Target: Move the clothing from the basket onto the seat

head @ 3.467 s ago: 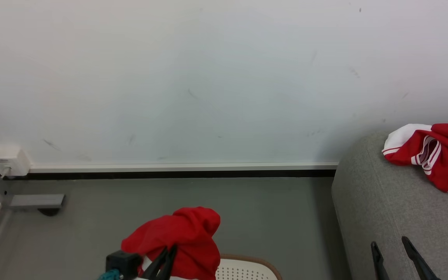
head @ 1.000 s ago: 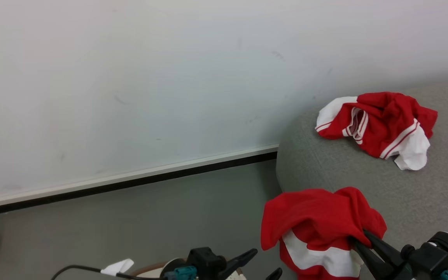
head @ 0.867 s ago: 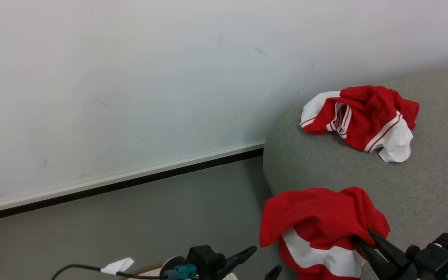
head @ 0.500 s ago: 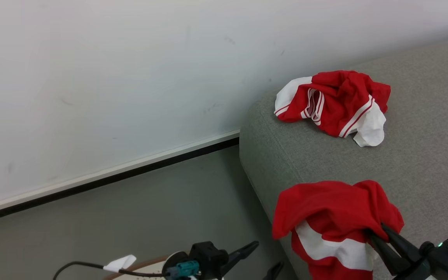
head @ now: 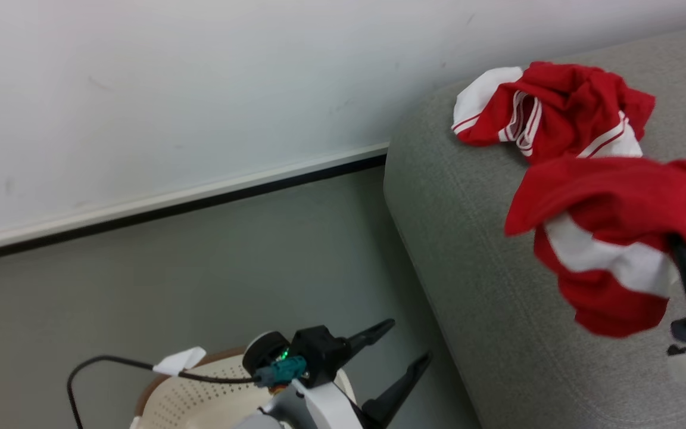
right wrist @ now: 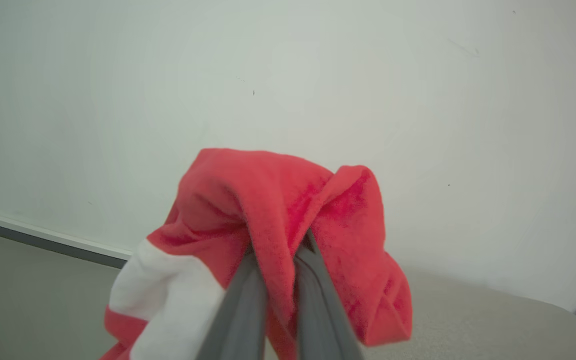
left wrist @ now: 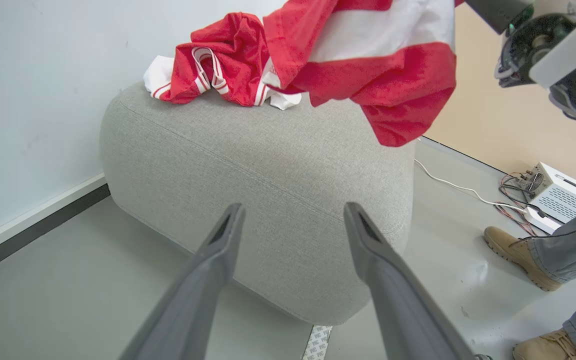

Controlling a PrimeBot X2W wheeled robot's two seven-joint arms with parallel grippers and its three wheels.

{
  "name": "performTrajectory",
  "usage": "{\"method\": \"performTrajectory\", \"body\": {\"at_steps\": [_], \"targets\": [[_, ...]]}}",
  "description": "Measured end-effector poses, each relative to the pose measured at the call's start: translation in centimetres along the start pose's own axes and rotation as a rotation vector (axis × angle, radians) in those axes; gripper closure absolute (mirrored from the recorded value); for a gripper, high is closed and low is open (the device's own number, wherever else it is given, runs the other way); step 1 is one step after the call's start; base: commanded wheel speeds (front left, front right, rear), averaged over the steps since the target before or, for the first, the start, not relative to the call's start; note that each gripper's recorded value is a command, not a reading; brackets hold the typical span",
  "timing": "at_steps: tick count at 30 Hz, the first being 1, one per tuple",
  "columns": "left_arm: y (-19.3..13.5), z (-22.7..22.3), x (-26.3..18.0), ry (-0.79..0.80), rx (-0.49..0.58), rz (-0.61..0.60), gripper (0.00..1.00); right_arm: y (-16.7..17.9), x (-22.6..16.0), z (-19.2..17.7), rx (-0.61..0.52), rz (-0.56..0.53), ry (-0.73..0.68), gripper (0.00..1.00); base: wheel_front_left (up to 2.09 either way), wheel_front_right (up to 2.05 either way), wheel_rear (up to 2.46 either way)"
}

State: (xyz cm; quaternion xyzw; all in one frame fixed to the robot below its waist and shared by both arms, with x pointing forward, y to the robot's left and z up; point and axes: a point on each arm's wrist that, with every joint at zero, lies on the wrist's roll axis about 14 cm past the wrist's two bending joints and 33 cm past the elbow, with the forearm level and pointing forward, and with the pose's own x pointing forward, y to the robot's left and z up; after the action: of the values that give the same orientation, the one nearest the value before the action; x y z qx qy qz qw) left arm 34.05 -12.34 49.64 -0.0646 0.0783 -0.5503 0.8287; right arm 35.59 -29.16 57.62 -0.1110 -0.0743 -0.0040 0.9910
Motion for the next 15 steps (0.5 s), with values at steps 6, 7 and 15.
{"method": "performTrajectory", "body": {"at_steps": [6,7,15], "targets": [[4.3,-0.1,0.3,-0.017,-0.006,0.060,0.00,-3.6,6.3,1.8,-0.078,-0.090,-0.083,1.00,0.00,0.00,0.00],[5.0,-0.3,0.2,-0.016,-0.013,0.072,0.00,-4.2,7.5,2.0,-0.087,-0.106,-0.090,1.00,0.00,0.00,0.00],[9.3,-3.1,-1.8,0.021,-0.065,0.192,0.00,-9.2,15.5,3.4,-0.117,-0.240,-0.130,1.00,0.00,0.00,0.00]]}}
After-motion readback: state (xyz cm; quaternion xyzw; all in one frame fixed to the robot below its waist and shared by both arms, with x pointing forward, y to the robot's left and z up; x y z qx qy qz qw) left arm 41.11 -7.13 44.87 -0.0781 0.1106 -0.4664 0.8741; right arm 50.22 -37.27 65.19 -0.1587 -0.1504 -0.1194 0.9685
